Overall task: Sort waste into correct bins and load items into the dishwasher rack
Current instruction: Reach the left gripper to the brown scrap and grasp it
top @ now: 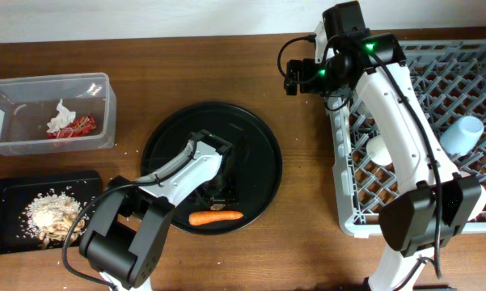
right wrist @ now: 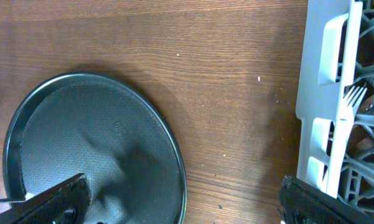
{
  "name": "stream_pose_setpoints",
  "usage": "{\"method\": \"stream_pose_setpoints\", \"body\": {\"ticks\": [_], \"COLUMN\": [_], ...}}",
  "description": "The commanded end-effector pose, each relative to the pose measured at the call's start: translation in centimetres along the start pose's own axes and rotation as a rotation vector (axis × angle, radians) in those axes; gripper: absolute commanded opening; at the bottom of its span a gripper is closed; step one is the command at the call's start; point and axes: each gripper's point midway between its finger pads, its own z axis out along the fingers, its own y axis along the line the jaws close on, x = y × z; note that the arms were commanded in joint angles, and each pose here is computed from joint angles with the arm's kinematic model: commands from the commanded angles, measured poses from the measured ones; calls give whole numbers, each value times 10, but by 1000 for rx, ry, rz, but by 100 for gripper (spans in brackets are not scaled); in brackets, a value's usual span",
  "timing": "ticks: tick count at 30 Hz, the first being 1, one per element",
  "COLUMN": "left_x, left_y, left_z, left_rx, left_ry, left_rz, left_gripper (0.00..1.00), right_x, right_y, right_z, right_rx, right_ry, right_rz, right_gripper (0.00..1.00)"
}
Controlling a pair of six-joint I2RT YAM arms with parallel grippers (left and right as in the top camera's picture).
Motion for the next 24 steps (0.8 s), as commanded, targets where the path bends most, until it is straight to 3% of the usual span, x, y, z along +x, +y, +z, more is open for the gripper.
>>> {"method": "stream_pose_setpoints", "body": {"ticks": [1, 5, 7, 10, 16, 17, 21, 24], "left_x": [-1, 7, 9, 7, 9, 9, 1, -23], "left_y": [-8, -4, -3, -5, -10, -10, -3, 25], "left_z": [1, 8, 10, 11, 11, 11, 9, 1], "left_rx": [29, 21, 19, 24, 43, 43, 53, 81], "left_ry": [12, 35, 40, 30, 40, 39, 29, 8], "left_rz": [22, 21, 20, 21, 27, 28, -4, -103], "left_gripper": [76, 75, 63, 53, 44, 35, 34, 30], "right_x": [-8, -8, -8, -8, -8, -8, -8, -8], "right_y": [4, 4, 4, 4, 4, 4, 4, 4], "right_z": [-13, -13, -13, -13, -13, -13, -13, -13], "right_rx": [-13, -13, -13, -13, -13, -14, -13, -13], "right_ry": [-40, -40, -40, -40, -40, -40, -40, -40], "right_rz": [3, 3, 3, 3, 3, 3, 3, 3], "right_gripper": [99, 99, 99, 99, 99, 99, 99, 99]}}
